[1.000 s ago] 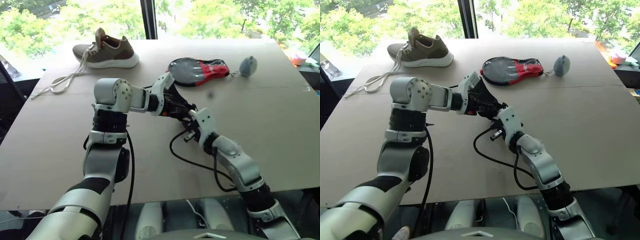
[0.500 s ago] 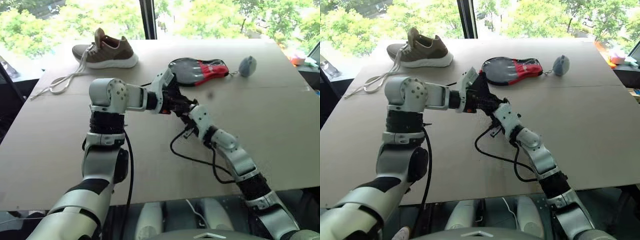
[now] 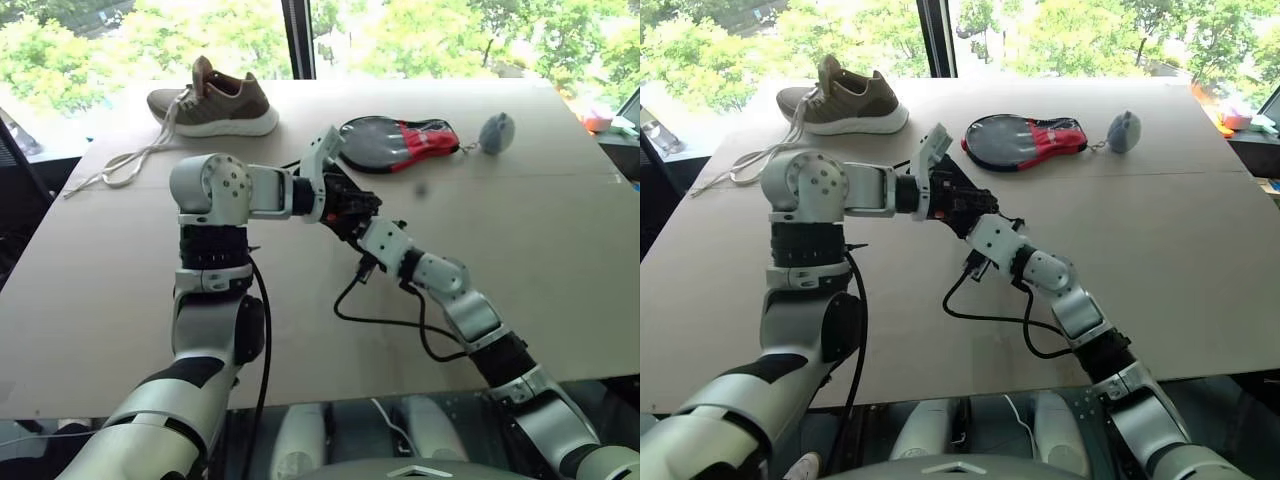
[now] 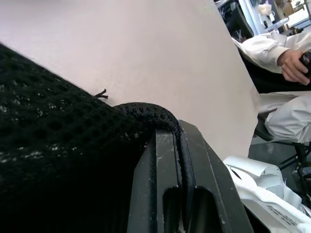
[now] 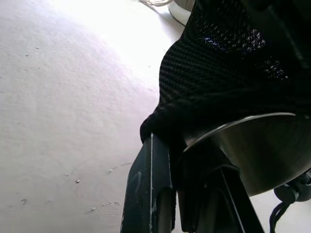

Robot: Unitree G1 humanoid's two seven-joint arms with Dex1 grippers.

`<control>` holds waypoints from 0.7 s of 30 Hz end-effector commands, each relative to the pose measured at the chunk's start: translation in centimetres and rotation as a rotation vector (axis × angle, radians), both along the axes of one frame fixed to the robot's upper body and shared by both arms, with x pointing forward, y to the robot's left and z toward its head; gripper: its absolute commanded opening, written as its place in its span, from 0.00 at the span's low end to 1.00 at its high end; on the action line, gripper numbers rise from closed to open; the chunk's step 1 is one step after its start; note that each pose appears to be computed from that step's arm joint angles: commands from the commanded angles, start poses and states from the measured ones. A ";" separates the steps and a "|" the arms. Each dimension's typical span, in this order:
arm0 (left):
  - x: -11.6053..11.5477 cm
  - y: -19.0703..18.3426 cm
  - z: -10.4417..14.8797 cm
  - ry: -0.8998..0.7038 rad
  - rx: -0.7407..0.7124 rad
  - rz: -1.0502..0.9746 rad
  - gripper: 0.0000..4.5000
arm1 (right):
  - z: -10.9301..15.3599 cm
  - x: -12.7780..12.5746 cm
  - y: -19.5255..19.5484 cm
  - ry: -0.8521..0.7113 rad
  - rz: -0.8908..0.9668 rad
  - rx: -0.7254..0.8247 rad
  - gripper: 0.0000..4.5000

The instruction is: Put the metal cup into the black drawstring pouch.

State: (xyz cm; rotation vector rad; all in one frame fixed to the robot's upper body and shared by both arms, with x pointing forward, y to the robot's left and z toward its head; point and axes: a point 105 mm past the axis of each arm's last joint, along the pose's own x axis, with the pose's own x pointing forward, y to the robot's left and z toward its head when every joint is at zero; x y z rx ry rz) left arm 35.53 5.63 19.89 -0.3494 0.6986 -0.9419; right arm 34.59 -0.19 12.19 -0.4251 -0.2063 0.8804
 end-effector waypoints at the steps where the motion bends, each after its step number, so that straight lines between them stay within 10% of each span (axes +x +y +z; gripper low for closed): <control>1: -1.2 -1.1 0.8 -0.029 -0.056 -0.065 0.00 | 2.2 0.9 -0.7 -0.032 -0.034 0.087 0.01; 17: -1.3 -1.1 0.7 -0.031 -0.098 -0.027 0.00 | 2.7 2.5 -1.8 0.221 -0.131 0.380 0.01; 21: -1.1 -1.5 0.7 -0.020 -0.114 -0.019 0.00 | 4.1 -0.4 1.7 0.094 0.078 0.279 0.01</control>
